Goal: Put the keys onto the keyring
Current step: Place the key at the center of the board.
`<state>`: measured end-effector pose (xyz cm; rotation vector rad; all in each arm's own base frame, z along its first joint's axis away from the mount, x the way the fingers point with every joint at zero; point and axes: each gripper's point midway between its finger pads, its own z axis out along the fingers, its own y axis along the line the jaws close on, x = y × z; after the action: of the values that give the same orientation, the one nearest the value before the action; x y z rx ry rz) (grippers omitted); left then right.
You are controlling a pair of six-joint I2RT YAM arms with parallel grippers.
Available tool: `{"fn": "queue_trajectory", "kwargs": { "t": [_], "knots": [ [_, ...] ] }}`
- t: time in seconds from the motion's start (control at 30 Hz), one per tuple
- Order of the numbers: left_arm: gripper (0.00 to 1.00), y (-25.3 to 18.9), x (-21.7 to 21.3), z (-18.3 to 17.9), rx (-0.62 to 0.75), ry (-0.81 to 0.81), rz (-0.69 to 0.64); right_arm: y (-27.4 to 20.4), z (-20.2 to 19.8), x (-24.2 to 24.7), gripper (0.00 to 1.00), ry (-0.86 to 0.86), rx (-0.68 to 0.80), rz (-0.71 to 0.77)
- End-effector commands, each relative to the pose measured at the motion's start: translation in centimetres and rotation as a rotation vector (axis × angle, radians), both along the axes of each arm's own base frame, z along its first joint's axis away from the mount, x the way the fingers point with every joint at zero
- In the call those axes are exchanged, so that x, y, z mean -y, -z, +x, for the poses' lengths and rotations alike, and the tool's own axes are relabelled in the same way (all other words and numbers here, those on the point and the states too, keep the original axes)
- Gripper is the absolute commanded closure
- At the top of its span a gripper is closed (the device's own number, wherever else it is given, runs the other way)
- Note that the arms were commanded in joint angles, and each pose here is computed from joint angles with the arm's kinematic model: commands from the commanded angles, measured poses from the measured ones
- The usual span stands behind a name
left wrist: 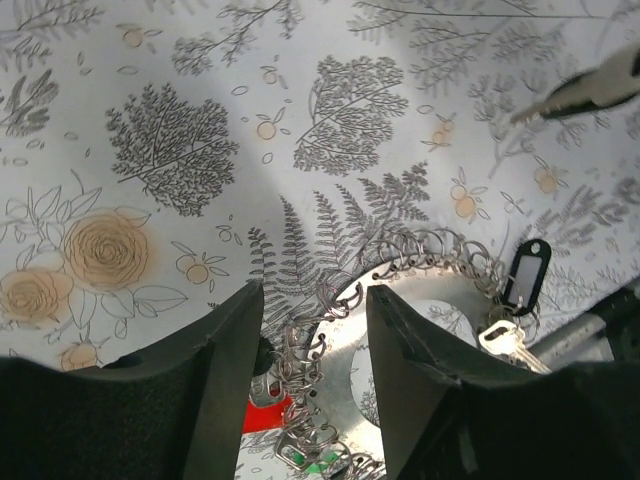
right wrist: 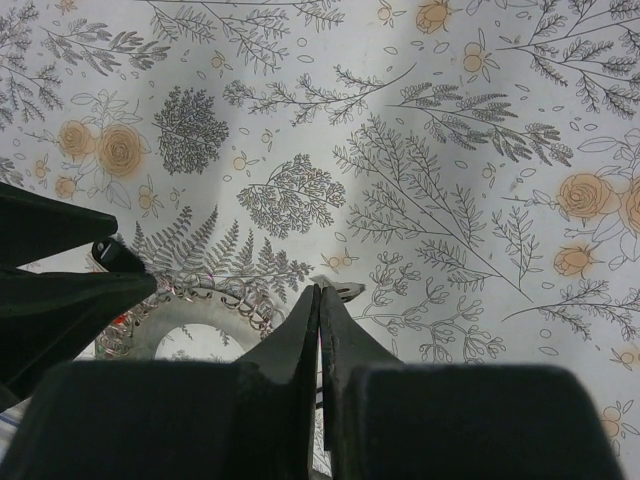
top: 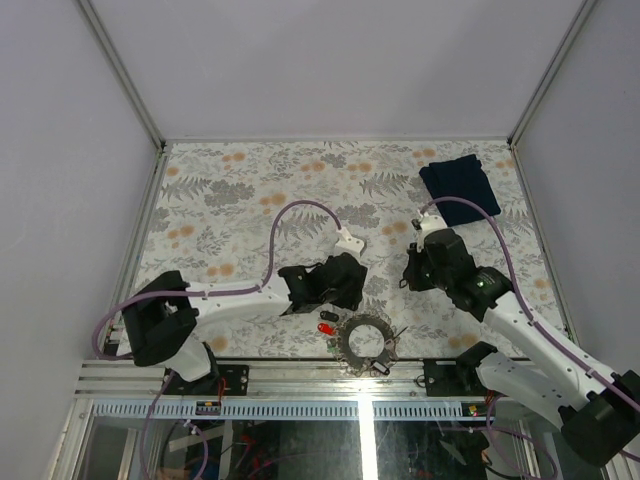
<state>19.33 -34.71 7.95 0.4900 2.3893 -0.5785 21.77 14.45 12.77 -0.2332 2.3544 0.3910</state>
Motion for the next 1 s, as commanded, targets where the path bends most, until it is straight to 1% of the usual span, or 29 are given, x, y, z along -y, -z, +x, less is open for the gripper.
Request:
{"fn": "queue_trajectory", "kwargs": {
  "t": [0.0,0.13,0.27,0.43,0.5,0.63,0.73,0.77,0.8,0.87,0.97],
  "knots": [
    [0.52,0.0,-0.4,0.7,-0.015,-0.195,0.029,-1.2,1.0,0.2,1.00,0.044,0.072,0.038],
    [0.51,0.3,0.5,-0.8,-0.030,-0.213,0.028,-0.7,1.4,0.4,1.00,0.060,0.087,0.024],
    [0.51,1.2,0.8,-1.5,-0.067,-0.211,0.061,0.7,1.6,0.5,1.00,0.051,0.041,-0.023],
    [0.53,2.1,0.6,-1.7,-0.089,-0.220,0.110,2.4,1.9,0.5,0.95,0.057,0.014,-0.053],
    [0.54,2.2,0.6,-1.8,-0.092,-0.224,0.113,2.9,2.2,0.6,0.89,0.062,0.012,-0.062],
    [0.55,1.5,0.3,-1.5,-0.068,-0.231,0.106,3.5,2.5,0.3,0.73,0.052,-0.007,-0.075],
    [0.55,0.3,-0.3,-0.8,-0.020,-0.243,0.100,3.1,2.8,0.2,0.65,0.048,0.010,-0.075],
    [0.55,0.0,-0.5,-0.5,-0.007,-0.245,0.097,2.9,2.9,0.2,0.64,0.044,0.019,-0.078],
    [0.56,-0.4,-0.8,-0.2,0.003,-0.249,0.090,2.6,3.0,-0.1,0.63,0.019,0.027,-0.072],
    [0.56,-1.2,-1.5,0.6,0.016,-0.260,0.061,1.7,2.8,-1.7,0.65,-0.082,0.043,-0.033],
    [0.57,-2.6,-2.7,1.8,0.046,-0.278,0.008,0.9,1.5,-5.2,0.66,-0.260,-0.012,0.082]
  ]
}}
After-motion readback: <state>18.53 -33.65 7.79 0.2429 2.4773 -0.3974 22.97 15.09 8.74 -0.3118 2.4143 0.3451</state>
